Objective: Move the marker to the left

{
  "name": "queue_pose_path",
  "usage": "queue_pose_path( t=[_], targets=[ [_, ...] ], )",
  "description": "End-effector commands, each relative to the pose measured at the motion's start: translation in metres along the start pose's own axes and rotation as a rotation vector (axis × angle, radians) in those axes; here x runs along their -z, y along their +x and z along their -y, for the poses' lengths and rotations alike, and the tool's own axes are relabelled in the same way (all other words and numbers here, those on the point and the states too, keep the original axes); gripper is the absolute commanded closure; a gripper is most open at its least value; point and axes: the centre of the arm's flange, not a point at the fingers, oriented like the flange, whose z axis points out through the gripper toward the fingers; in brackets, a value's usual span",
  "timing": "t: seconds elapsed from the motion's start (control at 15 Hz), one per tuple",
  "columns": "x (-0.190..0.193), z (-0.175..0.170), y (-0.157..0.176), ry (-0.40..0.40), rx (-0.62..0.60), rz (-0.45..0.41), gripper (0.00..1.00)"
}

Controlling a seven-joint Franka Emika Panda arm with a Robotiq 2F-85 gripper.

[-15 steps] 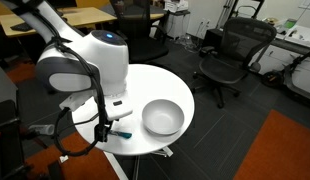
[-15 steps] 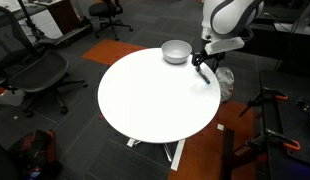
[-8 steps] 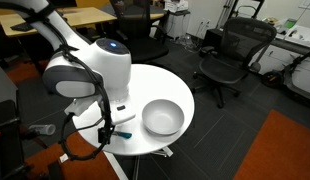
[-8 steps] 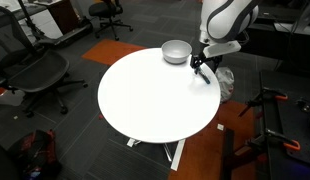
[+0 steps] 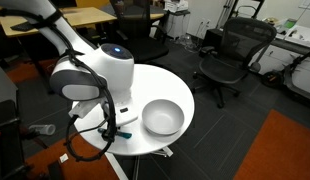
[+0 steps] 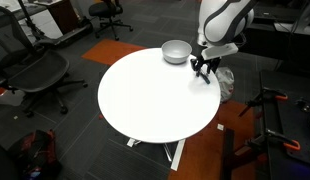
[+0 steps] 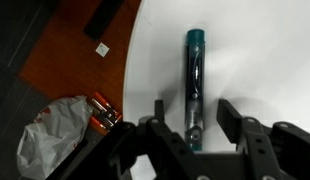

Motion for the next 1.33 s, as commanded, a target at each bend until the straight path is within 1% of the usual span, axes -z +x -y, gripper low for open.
queue_pose_path(
  t=[0.0,0.2,0.27,0.4,0.6,1.0,1.07,1.27],
  targets=[
    [-0.001,0.002,0.007,0.016,0.012,-0.014,0.73],
    [0.0,0.002,0.008,0.018,0.011,-0.016,0.95],
    [0.0,0.003,0.007,0.019,0.012,-0.016,1.0],
    [0.007,0.006,0.002,0.019,0.019,-0.019,0.95],
    [0.026,0.017,-0.013,0.015,0.051,-0.03,0.95],
    [0.065,0.059,-0.045,0.033,0.147,-0.07,0.95],
    [0.07,0.067,-0.047,0.031,0.153,-0.085,0.95],
    [0.081,0.09,-0.05,0.061,0.2,-0.105,0.95]
  ],
)
